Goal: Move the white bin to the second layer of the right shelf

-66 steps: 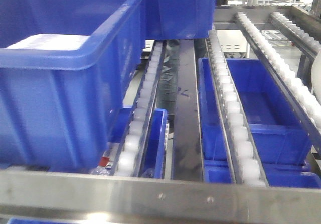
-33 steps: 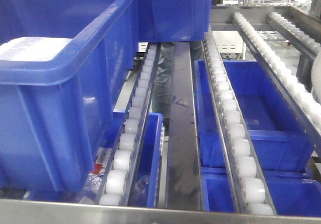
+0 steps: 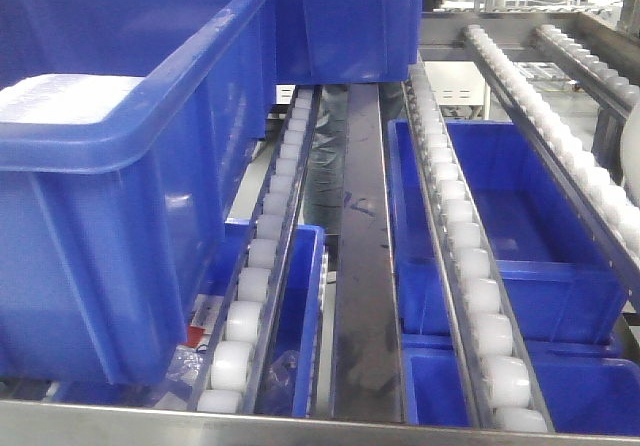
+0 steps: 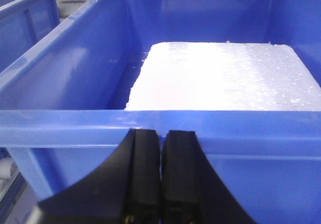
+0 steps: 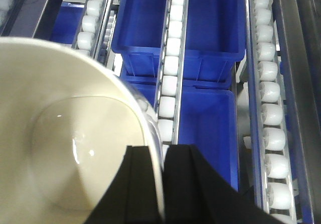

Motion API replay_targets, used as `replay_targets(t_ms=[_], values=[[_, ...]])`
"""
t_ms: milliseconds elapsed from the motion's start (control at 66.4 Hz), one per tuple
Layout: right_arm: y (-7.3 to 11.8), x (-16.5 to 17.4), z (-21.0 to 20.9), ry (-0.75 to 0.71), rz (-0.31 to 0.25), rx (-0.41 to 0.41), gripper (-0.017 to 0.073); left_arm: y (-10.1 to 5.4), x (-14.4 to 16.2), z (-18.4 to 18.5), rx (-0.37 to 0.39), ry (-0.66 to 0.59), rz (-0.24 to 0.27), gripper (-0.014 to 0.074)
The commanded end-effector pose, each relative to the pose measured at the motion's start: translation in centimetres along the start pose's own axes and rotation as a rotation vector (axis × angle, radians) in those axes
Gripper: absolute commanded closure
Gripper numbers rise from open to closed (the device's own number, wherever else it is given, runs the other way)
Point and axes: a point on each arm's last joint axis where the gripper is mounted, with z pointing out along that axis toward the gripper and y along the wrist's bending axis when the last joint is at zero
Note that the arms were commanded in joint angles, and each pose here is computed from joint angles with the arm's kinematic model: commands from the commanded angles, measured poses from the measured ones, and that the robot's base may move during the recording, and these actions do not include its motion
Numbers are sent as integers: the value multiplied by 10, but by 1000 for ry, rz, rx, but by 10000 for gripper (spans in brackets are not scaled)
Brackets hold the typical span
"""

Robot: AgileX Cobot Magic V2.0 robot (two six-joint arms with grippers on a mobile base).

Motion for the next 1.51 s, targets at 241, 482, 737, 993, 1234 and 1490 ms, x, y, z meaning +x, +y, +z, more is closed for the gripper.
replay_targets(t_ms=[241, 482, 737, 993, 1234, 1490], values=[[1, -17, -5, -126, 6, -2, 503, 0, 4, 1, 2, -65, -3, 509], [1, -21, -5, -173, 9, -5, 503, 0, 4, 1, 2, -65, -3, 509], [0, -18, 25, -154, 43, -14, 503, 0, 4, 1, 2, -65, -3, 509], [0, -17, 66, -37, 98, -17, 503, 0, 4, 1, 2, -65, -3, 509], [-2, -7, 103, 128, 113, 1, 503, 0, 4, 1, 2, -65, -3, 509], [-2, 2, 124, 223, 177, -1, 501, 0, 4, 1, 2, -65, -3, 509]])
